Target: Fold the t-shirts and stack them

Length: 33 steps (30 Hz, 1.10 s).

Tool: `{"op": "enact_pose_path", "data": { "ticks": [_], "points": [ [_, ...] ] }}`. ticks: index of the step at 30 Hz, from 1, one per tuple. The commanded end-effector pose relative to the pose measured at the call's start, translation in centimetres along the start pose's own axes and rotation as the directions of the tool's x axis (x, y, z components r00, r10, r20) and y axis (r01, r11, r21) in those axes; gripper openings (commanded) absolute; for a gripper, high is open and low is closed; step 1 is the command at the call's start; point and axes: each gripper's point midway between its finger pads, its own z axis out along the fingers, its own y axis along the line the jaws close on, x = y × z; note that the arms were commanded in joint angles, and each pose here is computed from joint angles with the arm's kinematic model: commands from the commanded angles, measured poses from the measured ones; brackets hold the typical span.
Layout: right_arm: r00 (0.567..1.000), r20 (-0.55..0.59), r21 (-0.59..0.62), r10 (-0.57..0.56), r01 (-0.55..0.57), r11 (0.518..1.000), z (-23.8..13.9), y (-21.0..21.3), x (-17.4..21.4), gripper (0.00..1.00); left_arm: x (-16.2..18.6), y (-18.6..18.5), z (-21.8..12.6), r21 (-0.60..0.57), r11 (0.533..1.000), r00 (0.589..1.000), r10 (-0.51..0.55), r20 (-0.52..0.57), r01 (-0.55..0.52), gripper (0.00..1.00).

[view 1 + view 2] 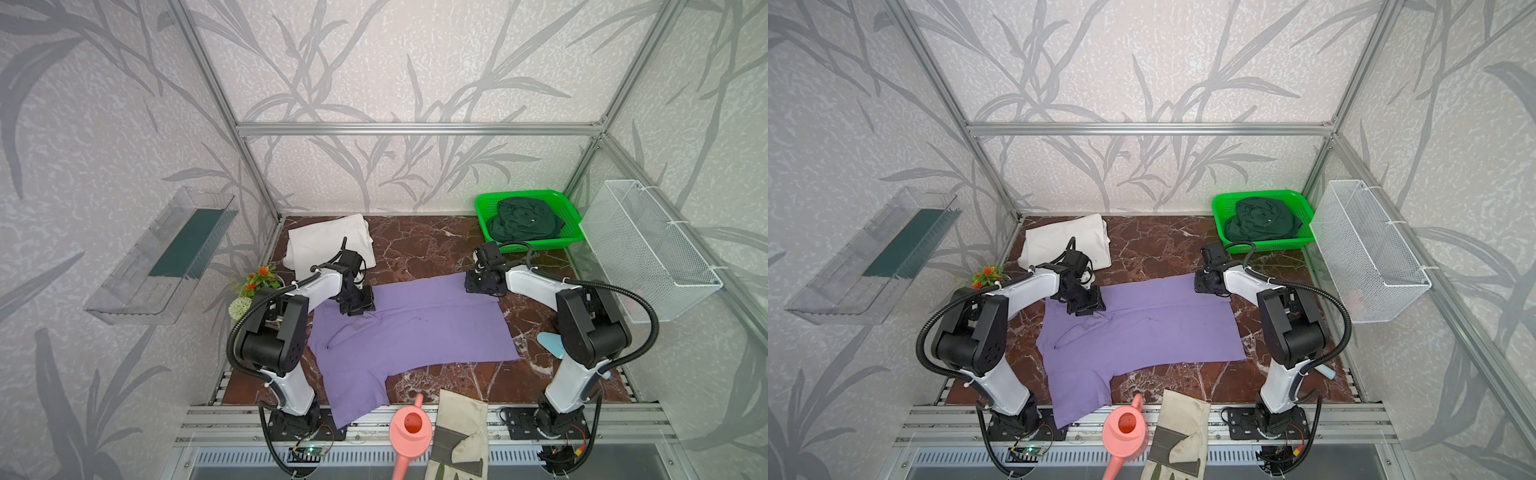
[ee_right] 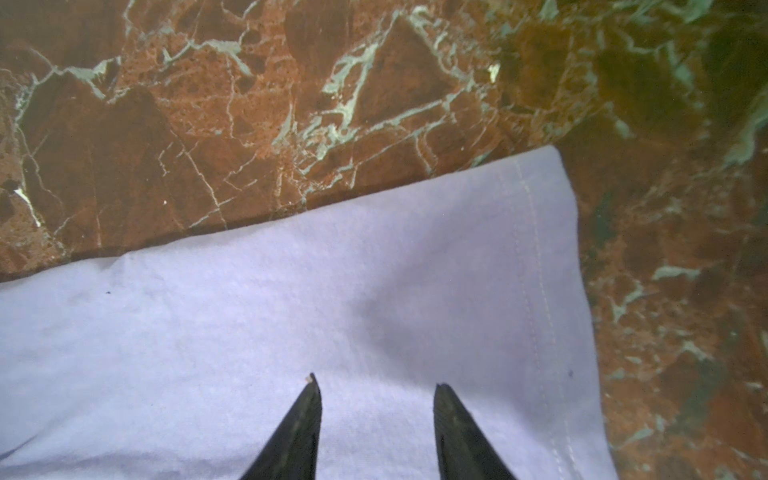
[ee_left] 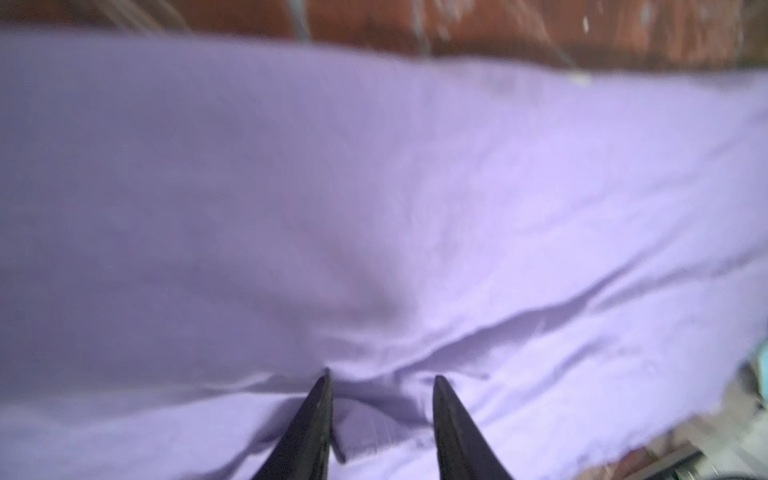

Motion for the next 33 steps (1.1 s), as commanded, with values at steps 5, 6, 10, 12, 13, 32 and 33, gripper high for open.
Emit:
{"op": "enact_pose_path", "data": {
  "ticks": [5,6,10,12,13,32,33],
  "points": [
    [1.0,0.004,-0.008,-0.024,0.024,1.0,0.1,0.6,-0.8,0.46,7.2,-4.9,-3.7,0.334,0.94,0.966,0.142,-0.214,-0.064,0.39],
    [1.0,0.004,-0.009,-0.022,0.022,1.0,0.0,0.6,-0.8,0.46,6.6,-4.7,-4.1,0.334,0.94,0.975,0.13,-0.18,-0.063,0.39],
    [1.0,0.002,-0.01,-0.022,0.022,1.0,-0.1,0.6,-0.7,0.46,1.1,-0.8,-5.9,0.265,0.962,0.997,-0.074,0.035,0.062,0.39],
    [1.0,0.002,-0.007,-0.028,0.028,1.0,-0.3,0.6,-0.7,0.46,-0.7,2.7,-6.3,0.138,0.981,0.977,-0.159,0.144,0.139,0.39],
    [1.0,0.002,-0.003,-0.031,0.031,1.0,-0.4,0.5,-0.7,0.46,-1.2,3.9,-6.5,0.084,0.984,0.968,-0.173,0.182,0.16,0.39],
    [0.999,-0.013,0.004,-0.051,0.051,0.999,-0.2,0.5,-0.8,0.46,-7.0,15.0,-10.5,-0.096,0.844,0.745,-0.406,0.528,0.528,0.43],
    [0.999,-0.013,0.006,-0.051,0.051,0.999,-0.2,0.4,-0.8,0.46,-7.4,15.2,-10.2,-0.092,0.843,0.746,-0.412,0.524,0.531,0.43]
  ]
}}
